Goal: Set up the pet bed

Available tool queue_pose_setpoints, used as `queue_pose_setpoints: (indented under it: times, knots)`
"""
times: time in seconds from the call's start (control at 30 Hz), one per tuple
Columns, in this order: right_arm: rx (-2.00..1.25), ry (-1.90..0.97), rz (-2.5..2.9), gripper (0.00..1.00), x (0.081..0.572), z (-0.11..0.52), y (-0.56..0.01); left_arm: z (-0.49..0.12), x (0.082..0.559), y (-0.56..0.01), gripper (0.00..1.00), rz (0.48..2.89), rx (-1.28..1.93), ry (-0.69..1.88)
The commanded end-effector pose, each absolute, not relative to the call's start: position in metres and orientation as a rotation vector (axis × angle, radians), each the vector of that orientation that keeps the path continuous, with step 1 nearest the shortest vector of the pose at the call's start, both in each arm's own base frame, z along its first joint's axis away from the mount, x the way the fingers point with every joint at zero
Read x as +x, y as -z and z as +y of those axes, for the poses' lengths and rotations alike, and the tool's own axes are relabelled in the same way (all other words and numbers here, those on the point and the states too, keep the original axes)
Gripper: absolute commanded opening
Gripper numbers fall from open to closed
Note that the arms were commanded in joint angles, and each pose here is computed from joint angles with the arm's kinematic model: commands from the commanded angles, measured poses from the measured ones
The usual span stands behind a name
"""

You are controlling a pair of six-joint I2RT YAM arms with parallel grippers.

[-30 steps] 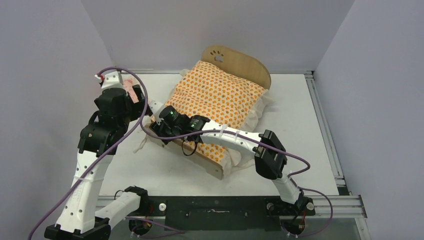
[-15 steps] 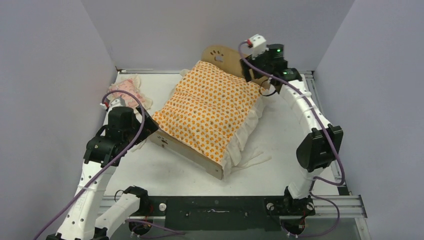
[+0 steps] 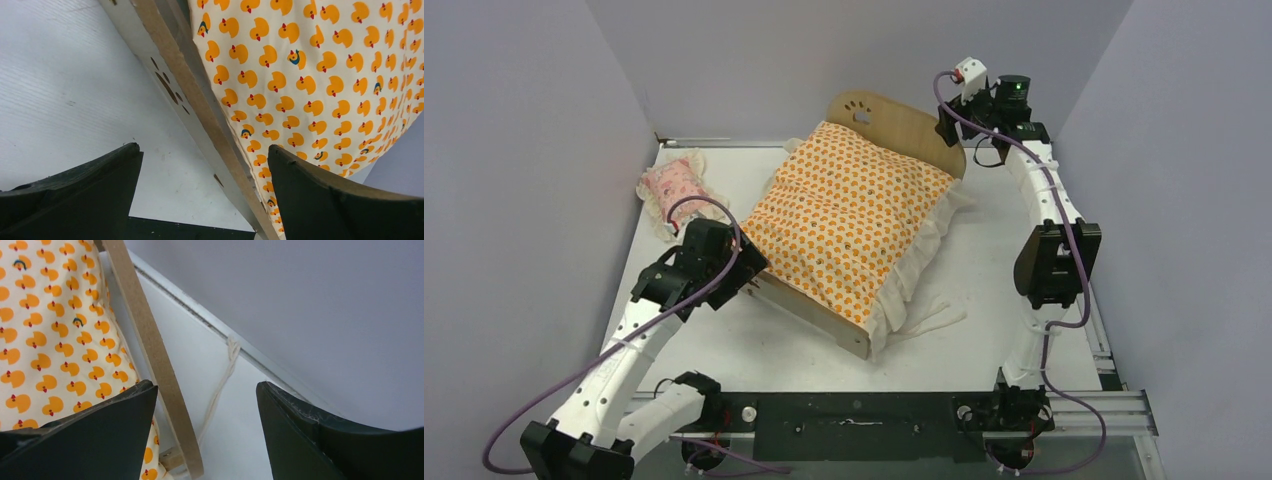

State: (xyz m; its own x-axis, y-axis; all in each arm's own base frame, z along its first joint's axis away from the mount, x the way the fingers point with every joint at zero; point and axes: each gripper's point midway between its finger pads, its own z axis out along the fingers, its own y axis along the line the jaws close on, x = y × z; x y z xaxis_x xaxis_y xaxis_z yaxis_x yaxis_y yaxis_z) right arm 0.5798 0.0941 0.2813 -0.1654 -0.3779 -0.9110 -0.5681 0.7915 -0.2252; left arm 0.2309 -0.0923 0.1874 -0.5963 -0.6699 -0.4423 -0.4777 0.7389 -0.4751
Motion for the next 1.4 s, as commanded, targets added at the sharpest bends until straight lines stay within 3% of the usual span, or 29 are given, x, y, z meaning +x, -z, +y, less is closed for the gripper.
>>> queue_pose_setpoints:
  times: [0.0, 0.1, 0.23, 0.27, 0.37, 0.47, 0.5, 0.67, 0.93, 1.17, 1.27, 1.37]
  knots:
    - [-0.84, -0.306, 1.681, 0.72, 0.581, 0.116, -0.288, -0.112, 0.253, -0.187, 0.97, 2.252, -0.883, 0.475]
    - [-0.821, -0.329, 1.691, 0.66, 0.587, 0.118, -0.276, -0.12, 0.256, -0.173, 1.0, 2.268, -0.875, 0.464]
    - [-0.788, -0.315, 1.722, 0.37, 0.592, 0.113, -0.268, -0.131, 0.258, -0.153, 0.8, 2.305, -0.855, 0.465]
    - [-0.781, -0.303, 1.735, 0.3, 0.592, 0.111, -0.268, -0.132, 0.258, -0.151, 0.71, 2.309, -0.848, 0.468]
    - [-0.737, -0.254, 1.778, 0.15, 0.585, 0.095, -0.269, -0.133, 0.26, -0.153, 0.32, 2.304, -0.829, 0.459]
    - [-0.685, -0.206, 1.812, 0.07, 0.571, 0.077, -0.272, -0.129, 0.264, -0.159, 0.04, 2.299, -0.785, 0.421]
    - [-0.662, -0.181, 1.812, 0.06, 0.563, 0.071, -0.281, -0.127, 0.267, -0.162, 0.0, 2.293, -0.763, 0.404]
    - [-0.479, -0.08, 1.871, 0.05, 0.521, 0.043, -0.299, -0.123, 0.308, -0.183, 0.0, 2.292, -0.566, 0.305]
    - [0.118, -0.108, 1.886, 0.05, 0.425, 0.016, -0.286, -0.117, 0.426, -0.199, 0.03, 2.234, -0.266, 0.25]
    - [0.185, -0.125, 1.927, 0.08, 0.378, 0.023, -0.262, -0.143, 0.498, -0.214, 0.09, 2.184, -0.073, 0.273]
    - [0.168, -0.1, 1.957, 0.19, 0.374, 0.021, -0.262, -0.143, 0.509, -0.22, 0.22, 2.166, -0.068, 0.264]
    - [0.074, -0.131, 1.92, 0.38, 0.372, 0.03, -0.291, -0.129, 0.505, -0.235, 0.49, 2.168, -0.062, 0.2]
